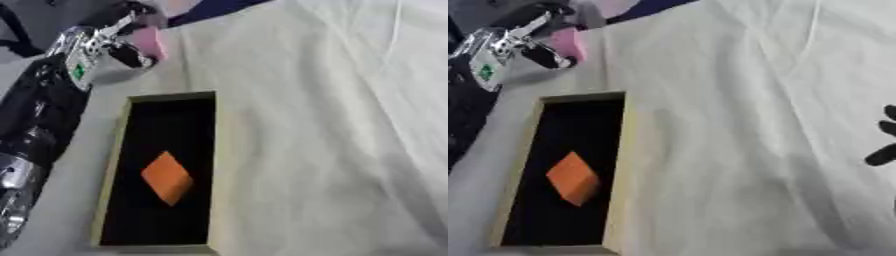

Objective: Pick up objects on the table and place them in the box.

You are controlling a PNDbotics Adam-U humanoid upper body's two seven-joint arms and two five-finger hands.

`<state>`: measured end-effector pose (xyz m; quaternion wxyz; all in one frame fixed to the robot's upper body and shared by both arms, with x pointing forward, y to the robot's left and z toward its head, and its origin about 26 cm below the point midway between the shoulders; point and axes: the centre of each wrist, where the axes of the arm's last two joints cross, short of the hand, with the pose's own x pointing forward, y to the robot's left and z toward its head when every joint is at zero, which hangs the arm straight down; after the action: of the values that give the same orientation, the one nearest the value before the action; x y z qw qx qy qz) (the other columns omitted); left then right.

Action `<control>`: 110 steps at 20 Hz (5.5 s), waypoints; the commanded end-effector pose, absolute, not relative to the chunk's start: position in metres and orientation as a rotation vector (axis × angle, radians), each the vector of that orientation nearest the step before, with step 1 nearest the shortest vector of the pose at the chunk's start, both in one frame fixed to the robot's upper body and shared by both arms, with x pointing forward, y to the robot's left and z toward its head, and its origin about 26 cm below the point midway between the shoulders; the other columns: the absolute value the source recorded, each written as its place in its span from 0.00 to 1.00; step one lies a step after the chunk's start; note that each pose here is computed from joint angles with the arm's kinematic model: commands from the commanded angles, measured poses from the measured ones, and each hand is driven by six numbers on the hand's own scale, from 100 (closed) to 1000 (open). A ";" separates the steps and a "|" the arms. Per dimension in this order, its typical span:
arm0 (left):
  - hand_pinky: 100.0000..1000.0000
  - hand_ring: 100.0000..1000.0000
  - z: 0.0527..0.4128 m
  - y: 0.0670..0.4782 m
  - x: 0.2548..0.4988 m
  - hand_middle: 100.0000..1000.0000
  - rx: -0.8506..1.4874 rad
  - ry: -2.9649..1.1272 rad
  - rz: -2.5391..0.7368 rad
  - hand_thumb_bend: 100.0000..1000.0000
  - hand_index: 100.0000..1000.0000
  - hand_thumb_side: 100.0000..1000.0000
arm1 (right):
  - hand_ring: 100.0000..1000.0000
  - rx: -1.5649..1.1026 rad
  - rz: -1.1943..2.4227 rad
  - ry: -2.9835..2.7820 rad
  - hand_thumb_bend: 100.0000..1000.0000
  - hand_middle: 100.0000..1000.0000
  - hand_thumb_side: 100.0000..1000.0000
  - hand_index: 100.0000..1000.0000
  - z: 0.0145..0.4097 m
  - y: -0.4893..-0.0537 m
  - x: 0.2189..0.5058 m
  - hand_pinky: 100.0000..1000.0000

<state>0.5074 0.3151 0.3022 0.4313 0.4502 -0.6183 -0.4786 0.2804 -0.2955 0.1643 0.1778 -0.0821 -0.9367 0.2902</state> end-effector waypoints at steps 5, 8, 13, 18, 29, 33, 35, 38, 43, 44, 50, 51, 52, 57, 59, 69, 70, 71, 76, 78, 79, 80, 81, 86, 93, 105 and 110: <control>0.78 0.92 0.326 0.345 0.500 0.86 1.140 -1.474 -1.141 0.36 0.93 0.00 | 0.96 -0.250 0.874 -2.668 0.00 0.51 0.64 0.88 0.171 -0.294 0.281 0.89; 0.70 0.85 0.324 0.349 0.499 0.79 1.133 -1.413 -1.145 0.34 0.89 0.00 | 0.96 -0.249 0.872 -2.664 0.00 0.50 0.65 0.88 0.170 -0.292 0.281 0.89; 0.54 0.71 0.320 0.352 0.500 0.72 1.148 -1.376 -1.143 0.19 0.84 0.00 | 0.96 -0.251 0.873 -2.661 0.00 0.50 0.65 0.88 0.169 -0.291 0.280 0.89; 0.46 0.63 0.320 0.353 0.500 0.64 1.096 -1.394 -1.145 0.06 0.80 0.00 | 0.96 -0.258 0.870 -2.655 0.00 0.50 0.65 0.88 0.168 -0.292 0.280 0.89; 0.51 0.66 0.344 0.337 0.494 0.67 1.133 -1.600 -1.161 0.00 0.83 0.00 | 0.96 -0.252 0.828 -2.628 0.00 0.50 0.63 0.88 0.163 -0.297 0.276 0.89; 0.52 0.66 0.354 0.326 0.489 0.67 1.113 -1.681 -1.184 0.00 0.83 0.00 | 0.96 -0.240 0.809 -2.621 0.00 0.50 0.62 0.88 0.161 -0.300 0.275 0.89; 0.52 0.67 0.358 0.321 0.487 0.67 1.115 -1.709 -1.205 0.00 0.83 0.00 | 0.95 -0.235 0.800 -2.618 0.00 0.50 0.62 0.88 0.161 -0.301 0.275 0.88; 0.51 0.66 0.361 0.312 0.484 0.66 1.120 -1.755 -1.262 0.00 0.82 0.00 | 0.95 -0.228 0.783 -2.612 0.00 0.51 0.62 0.88 0.160 -0.303 0.274 0.88; 0.51 0.66 0.358 0.285 0.471 0.66 1.057 -1.886 -1.463 0.00 0.82 0.00 | 0.95 -0.227 0.755 -2.603 0.00 0.51 0.62 0.88 0.158 -0.307 0.272 0.88; 0.51 0.66 0.357 0.278 0.467 0.66 1.036 -1.916 -1.511 0.00 0.82 0.00 | 0.95 -0.227 0.750 -2.600 0.00 0.51 0.62 0.88 0.158 -0.308 0.271 0.88; 0.51 0.65 0.347 0.241 0.438 0.66 0.898 -2.043 -1.712 0.00 0.81 0.00 | 0.95 -0.225 0.723 -2.597 0.00 0.51 0.62 0.88 0.157 -0.310 0.271 0.88; 0.51 0.65 0.345 0.237 0.433 0.66 0.874 -2.060 -1.733 0.00 0.81 0.00 | 0.95 -0.225 0.719 -2.597 0.00 0.51 0.62 0.88 0.157 -0.310 0.270 0.88; 0.51 0.65 0.343 0.233 0.429 0.66 0.855 -2.075 -1.752 0.00 0.81 0.00 | 0.95 -0.225 0.716 -2.596 0.00 0.51 0.62 0.88 0.157 -0.310 0.270 0.88; 0.51 0.65 0.329 0.217 0.414 0.66 0.788 -2.096 -1.852 0.03 0.81 0.00 | 0.95 -0.223 0.703 -2.596 0.00 0.51 0.62 0.88 0.156 -0.311 0.270 0.88; 0.51 0.66 0.322 0.214 0.411 0.66 0.774 -2.085 -1.888 0.04 0.80 0.00 | 0.95 -0.222 0.700 -2.596 0.00 0.51 0.62 0.88 0.156 -0.310 0.270 0.88; 0.52 0.67 0.291 0.209 0.392 0.68 0.770 -2.095 -2.063 0.11 0.80 0.00 | 0.95 -0.221 0.685 -2.591 0.00 0.51 0.62 0.88 0.155 -0.310 0.270 0.88; 0.52 0.67 0.288 0.211 0.391 0.69 0.779 -2.096 -2.068 0.12 0.80 0.00 | 0.95 -0.221 0.684 -2.590 0.00 0.51 0.62 0.88 0.155 -0.310 0.270 0.88; 0.52 0.67 0.285 0.211 0.391 0.69 0.787 -2.096 -2.071 0.12 0.80 0.00 | 0.95 -0.221 0.685 -2.590 0.00 0.51 0.62 0.88 0.155 -0.310 0.270 0.88; 0.53 0.68 0.266 0.213 0.391 0.69 0.749 -2.069 -2.096 0.09 0.81 0.00 | 0.95 -0.220 0.684 -2.588 0.00 0.51 0.62 0.88 0.154 -0.308 0.270 0.88; 0.53 0.68 0.257 0.214 0.391 0.70 0.723 -2.049 -2.110 0.10 0.81 0.00 | 0.95 -0.220 0.686 -2.585 0.00 0.51 0.62 0.88 0.154 -0.308 0.270 0.88; 0.54 0.68 0.255 0.215 0.391 0.70 0.717 -2.039 -2.116 0.12 0.81 0.00 | 0.95 -0.219 0.687 -2.584 0.00 0.51 0.62 0.88 0.154 -0.307 0.270 0.88; 0.54 0.69 0.253 0.215 0.391 0.70 0.714 -2.030 -2.122 0.12 0.81 0.00 | 0.95 -0.219 0.688 -2.584 0.00 0.51 0.62 0.88 0.154 -0.307 0.270 0.88; 0.54 0.69 0.251 0.215 0.391 0.71 0.712 -2.023 -2.127 0.13 0.81 0.00 | 0.95 -0.218 0.689 -2.583 0.00 0.51 0.62 0.88 0.154 -0.307 0.270 0.88; 0.56 0.72 0.242 0.215 0.394 0.74 0.748 -1.954 -2.166 0.21 0.83 0.00 | 0.95 -0.215 0.691 -2.581 0.00 0.51 0.63 0.88 0.153 -0.306 0.270 0.88; 0.59 0.74 0.233 0.215 0.399 0.77 0.820 -1.903 -2.182 0.24 0.85 0.10 | 0.95 -0.214 0.692 -2.576 0.00 0.50 0.63 0.88 0.152 -0.305 0.270 0.88; 0.77 0.93 0.246 0.215 0.392 0.97 1.027 -1.922 -2.131 0.58 1.00 0.30 | 0.95 -0.217 0.696 -2.563 0.00 0.50 0.63 0.87 0.150 -0.304 0.269 0.88; 0.80 0.95 0.255 0.210 0.380 0.97 1.109 -2.029 -2.083 0.70 1.00 0.26 | 0.95 -0.220 0.694 -2.560 0.00 0.50 0.63 0.87 0.150 -0.305 0.269 0.88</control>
<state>0.3838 0.2042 0.2417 0.0300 0.3361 -0.6506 -0.6803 0.2696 -0.3042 0.1450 0.2448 -0.0761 -0.9336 0.2504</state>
